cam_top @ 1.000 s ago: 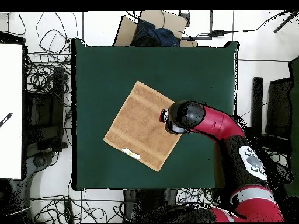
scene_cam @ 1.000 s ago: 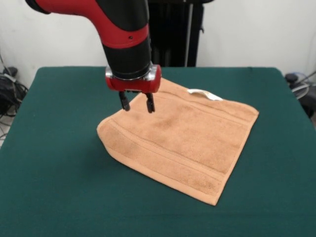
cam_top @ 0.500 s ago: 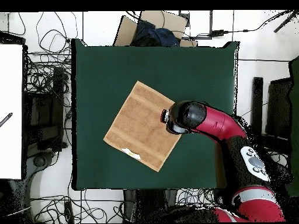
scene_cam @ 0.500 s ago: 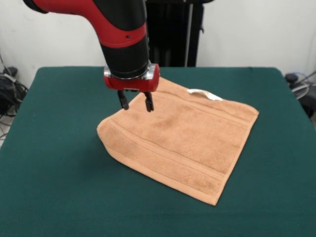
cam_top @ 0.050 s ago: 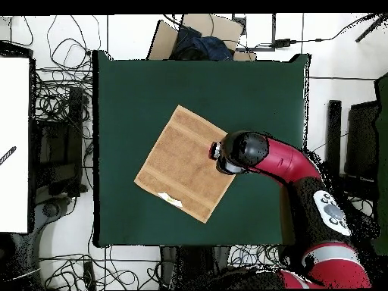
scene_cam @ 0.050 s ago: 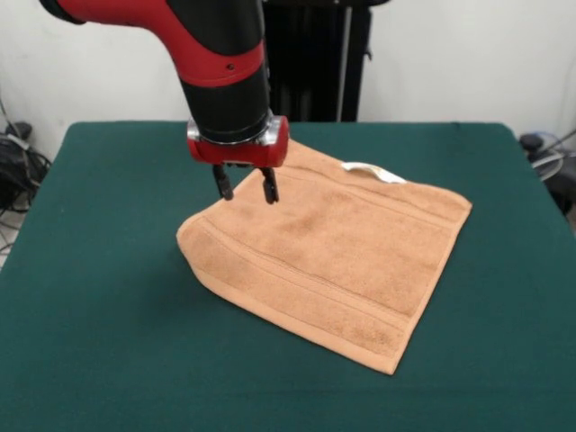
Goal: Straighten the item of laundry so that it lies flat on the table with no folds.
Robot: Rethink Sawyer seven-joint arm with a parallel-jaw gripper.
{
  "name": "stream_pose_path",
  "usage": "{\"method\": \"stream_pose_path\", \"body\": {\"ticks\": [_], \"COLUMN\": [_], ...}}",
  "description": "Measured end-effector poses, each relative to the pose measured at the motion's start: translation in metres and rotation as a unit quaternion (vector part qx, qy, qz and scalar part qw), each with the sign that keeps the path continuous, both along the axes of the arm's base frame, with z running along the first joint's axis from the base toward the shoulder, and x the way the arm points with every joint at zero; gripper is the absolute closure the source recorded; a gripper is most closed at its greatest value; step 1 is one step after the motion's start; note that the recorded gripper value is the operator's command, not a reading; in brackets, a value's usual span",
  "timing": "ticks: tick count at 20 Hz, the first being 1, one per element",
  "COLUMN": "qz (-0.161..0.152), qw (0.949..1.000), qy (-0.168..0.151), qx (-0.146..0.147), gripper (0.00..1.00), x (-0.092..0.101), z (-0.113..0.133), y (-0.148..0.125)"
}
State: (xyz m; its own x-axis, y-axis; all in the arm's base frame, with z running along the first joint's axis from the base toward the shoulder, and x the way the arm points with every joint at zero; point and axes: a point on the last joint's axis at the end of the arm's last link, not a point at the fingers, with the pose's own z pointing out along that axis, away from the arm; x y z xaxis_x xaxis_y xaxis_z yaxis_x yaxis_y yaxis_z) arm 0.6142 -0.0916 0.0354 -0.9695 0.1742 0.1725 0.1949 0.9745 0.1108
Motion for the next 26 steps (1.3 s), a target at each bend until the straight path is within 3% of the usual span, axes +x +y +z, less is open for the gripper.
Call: {"method": "stream_pose_path", "body": {"ticks": [15, 26], "qz": [0.006, 0.021], "qw": [0.9999, 0.9993], "qy": [-0.008, -0.022], "qx": [-0.007, -0.023], "gripper": [0.0, 0.0], "x": [0.002, 0.004], "z": [0.011, 0.032], "y": [-0.001, -0.002]}}
